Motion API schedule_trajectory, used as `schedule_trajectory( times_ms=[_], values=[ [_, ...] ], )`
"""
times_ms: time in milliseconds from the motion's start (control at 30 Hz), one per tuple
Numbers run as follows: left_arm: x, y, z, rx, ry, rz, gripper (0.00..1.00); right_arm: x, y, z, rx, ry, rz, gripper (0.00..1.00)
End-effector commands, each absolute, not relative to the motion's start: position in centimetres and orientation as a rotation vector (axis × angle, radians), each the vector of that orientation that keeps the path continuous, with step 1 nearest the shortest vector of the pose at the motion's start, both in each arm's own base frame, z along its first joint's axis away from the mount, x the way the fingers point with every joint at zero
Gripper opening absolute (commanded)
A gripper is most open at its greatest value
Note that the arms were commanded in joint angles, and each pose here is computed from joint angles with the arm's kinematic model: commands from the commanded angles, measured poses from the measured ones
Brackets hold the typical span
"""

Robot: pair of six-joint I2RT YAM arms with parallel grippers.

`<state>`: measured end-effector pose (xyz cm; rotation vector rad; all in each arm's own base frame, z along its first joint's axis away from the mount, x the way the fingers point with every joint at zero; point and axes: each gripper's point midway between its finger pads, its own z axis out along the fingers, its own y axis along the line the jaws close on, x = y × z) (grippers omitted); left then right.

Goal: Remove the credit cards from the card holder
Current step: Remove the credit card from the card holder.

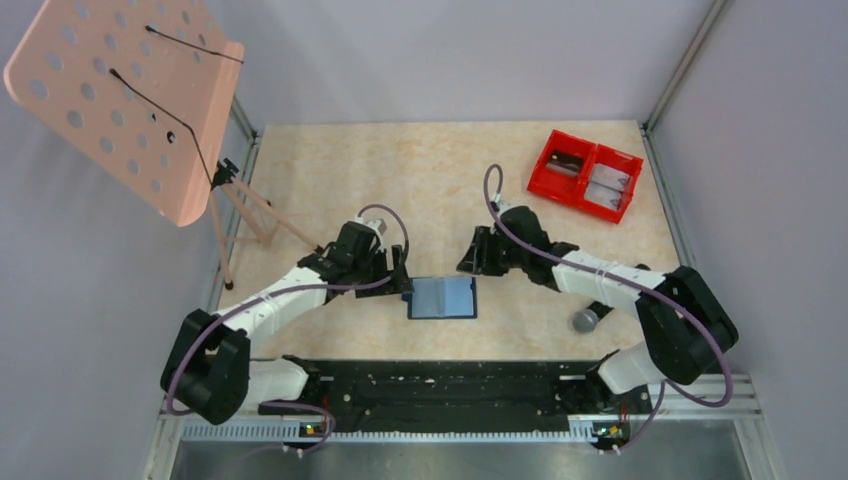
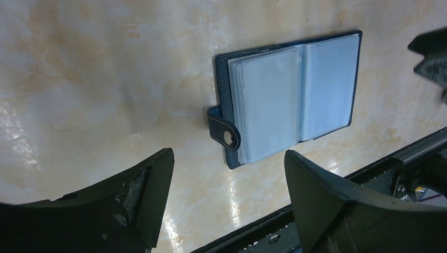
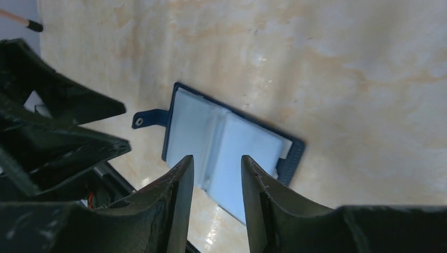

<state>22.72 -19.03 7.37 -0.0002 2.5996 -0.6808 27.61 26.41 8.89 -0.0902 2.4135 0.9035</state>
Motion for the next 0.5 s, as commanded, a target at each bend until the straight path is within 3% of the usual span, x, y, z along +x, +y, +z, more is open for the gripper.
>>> schedule_trajectory(
  times_ms=[0, 200, 267, 367, 467],
  values=[
    [24.0, -20.9, 6.8, -0.018, 2.556, -0.772, 0.81, 26.6, 29.6, 12.6, -0.116, 2.269, 1.046, 0.39],
    [24.1, -21.6, 4.8, 0.011, 2.582, -0.796, 0.76, 25.3, 30.1, 11.4, -0.125, 2.291, 1.053, 0.40],
    [23.9, -21.9, 4.5, 0.018, 2.591, -0.826, 0.69, 24.9, 30.4, 11.4, -0.130, 2.292, 1.051, 0.43],
    [23.6, -22.4, 4.6, 0.028, 2.591, -0.873, 0.51, 24.6, 30.8, 11.8, -0.137, 2.283, 1.038, 0.49],
    [23.5, -22.5, 5.2, 0.037, 2.575, -0.892, 0.22, 24.7, 30.6, 11.6, -0.135, 2.290, 1.002, 0.55]
  ],
)
